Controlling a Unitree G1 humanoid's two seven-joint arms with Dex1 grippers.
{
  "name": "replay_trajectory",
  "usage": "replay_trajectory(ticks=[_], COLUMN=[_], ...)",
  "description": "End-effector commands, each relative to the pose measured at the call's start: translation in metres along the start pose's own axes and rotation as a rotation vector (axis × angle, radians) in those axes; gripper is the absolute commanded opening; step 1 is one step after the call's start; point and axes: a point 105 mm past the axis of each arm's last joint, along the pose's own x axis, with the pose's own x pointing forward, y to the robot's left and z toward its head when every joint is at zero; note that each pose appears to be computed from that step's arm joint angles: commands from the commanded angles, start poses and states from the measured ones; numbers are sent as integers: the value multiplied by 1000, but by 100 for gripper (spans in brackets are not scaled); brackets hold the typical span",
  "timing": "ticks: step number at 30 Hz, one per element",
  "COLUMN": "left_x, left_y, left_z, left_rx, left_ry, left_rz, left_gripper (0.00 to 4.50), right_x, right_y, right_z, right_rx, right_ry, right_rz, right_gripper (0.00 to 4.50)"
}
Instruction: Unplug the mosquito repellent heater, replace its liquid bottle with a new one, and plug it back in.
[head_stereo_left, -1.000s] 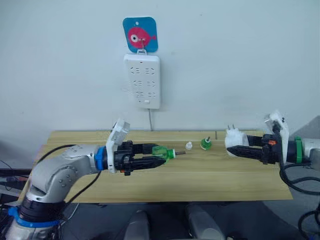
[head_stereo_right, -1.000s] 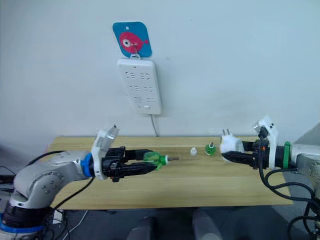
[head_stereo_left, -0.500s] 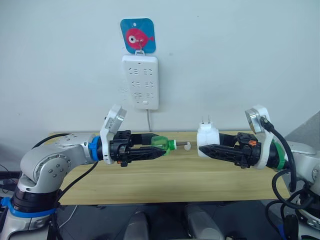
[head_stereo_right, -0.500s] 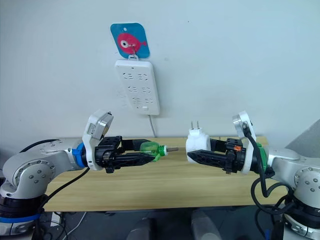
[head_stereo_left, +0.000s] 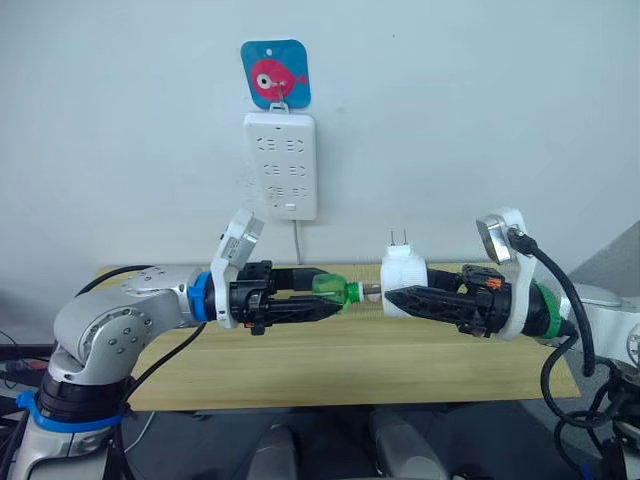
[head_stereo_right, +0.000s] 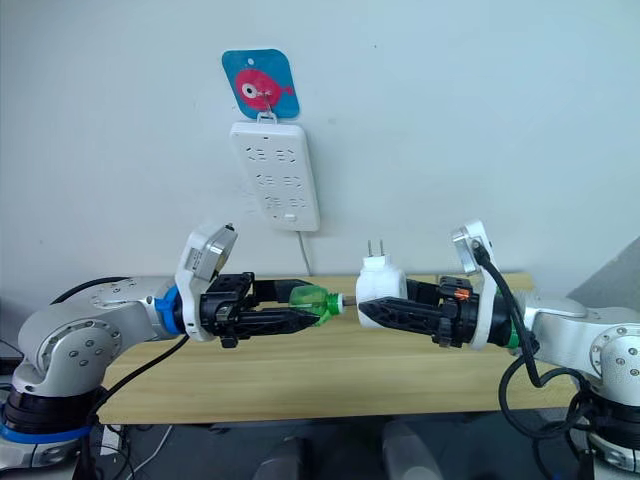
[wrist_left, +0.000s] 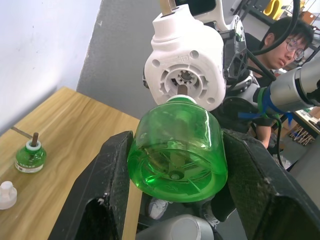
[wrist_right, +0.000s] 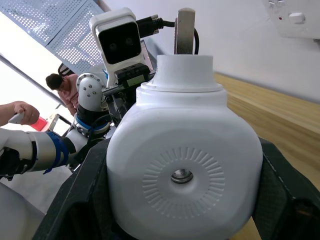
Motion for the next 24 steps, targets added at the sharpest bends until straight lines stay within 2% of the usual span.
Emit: replay_trajectory(ticks=[1, 24], left_x=[3, -4], left_y=[-6, -4], left_z=[5, 7], left_rx=[42, 13], left_ry=[-8, -20], left_rz=[-32, -75], left_gripper=[238, 238], right_x=[1, -1], right_y=[11, 14], right_z=[5, 1], right_rx=[-16, 42], right_ry=[-23, -9], right_rz=[36, 50], right_gripper=[300, 300])
